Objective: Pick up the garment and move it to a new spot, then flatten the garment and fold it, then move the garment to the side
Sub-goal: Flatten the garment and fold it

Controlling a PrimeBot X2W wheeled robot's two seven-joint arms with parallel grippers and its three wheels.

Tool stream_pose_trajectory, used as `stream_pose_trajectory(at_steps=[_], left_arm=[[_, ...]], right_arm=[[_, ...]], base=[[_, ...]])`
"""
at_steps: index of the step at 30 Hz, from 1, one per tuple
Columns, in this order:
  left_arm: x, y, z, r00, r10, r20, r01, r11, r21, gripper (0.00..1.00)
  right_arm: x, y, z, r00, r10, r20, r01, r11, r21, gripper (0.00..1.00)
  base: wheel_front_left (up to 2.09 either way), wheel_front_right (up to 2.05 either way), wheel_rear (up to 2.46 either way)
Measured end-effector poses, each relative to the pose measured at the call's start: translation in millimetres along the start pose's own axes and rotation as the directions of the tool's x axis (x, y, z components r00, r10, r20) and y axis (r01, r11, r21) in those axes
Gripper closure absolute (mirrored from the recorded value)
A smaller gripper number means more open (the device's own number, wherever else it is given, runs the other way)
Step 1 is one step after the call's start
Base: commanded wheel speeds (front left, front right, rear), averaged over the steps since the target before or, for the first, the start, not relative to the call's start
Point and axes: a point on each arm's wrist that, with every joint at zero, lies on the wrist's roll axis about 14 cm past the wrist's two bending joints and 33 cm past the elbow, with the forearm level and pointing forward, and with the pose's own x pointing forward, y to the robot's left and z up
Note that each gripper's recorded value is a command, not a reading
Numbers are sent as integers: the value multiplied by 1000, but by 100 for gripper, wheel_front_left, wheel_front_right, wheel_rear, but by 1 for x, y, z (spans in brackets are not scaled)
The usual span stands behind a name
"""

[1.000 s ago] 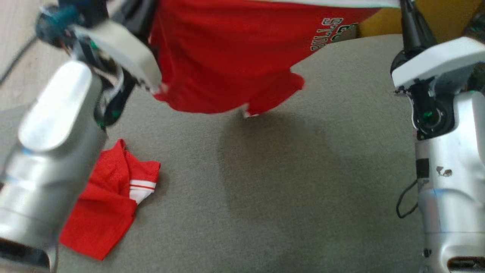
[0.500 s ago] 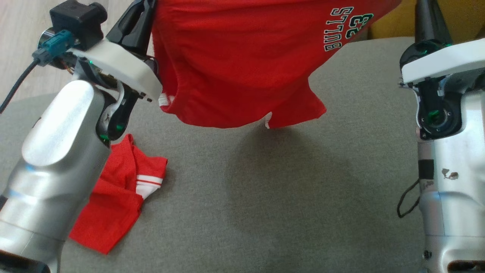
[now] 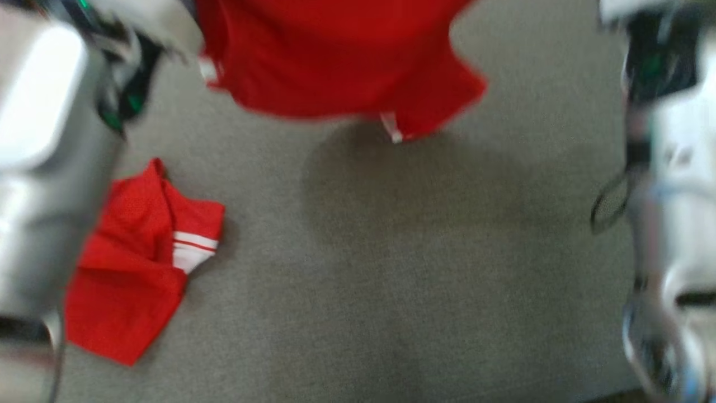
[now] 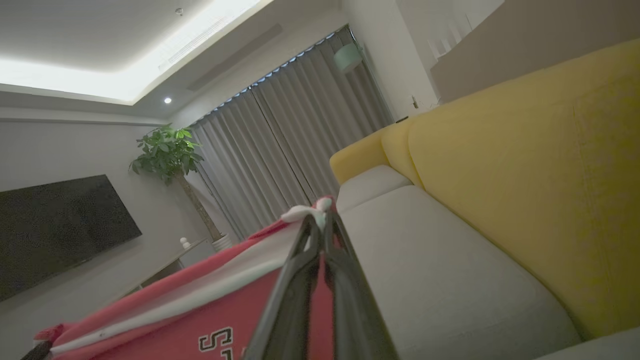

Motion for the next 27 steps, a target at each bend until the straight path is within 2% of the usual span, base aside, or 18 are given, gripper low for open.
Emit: stream_pose_trajectory(at_steps=[4,8,12,15,19,21,23,27], left_arm=[[38,25,23,996,26,82,-29,999,31,100],[71,34,70,957,22,289,-28,999,18,100],[90,35,84,914,11,407,-9,1000,-7,100],[101,27,55,928,-19,372,27,999,-18,100],[104,12,-27,978,-48,202,59,997,-52,100],[92,-6,-79,993,-91,78,96,993,-63,100],[72,-26,-129,990,-138,-44,133,987,-91,100],[32,-44,-180,963,-202,-176,184,976,-114,100]], right_arm=[[46,4,31,994,10,106,-5,999,-52,100],[79,7,58,973,24,231,-3,996,-91,100],[93,-13,47,968,-16,251,47,992,-120,100],[90,-42,12,981,-90,173,111,987,-115,100],[67,-88,-56,976,-216,-1,214,969,-121,100],[46,-109,-95,950,-283,-129,265,954,-141,100],[22,-126,-129,905,-338,-257,303,938,-168,100],[-10,-147,-159,819,-392,-419,319,918,-234,100]], base=[[0,0,0],[0,0,0],[0,0,0],[0,0,0],[0,0,0],[0,0,0],[0,0,0],[0,0,0]])
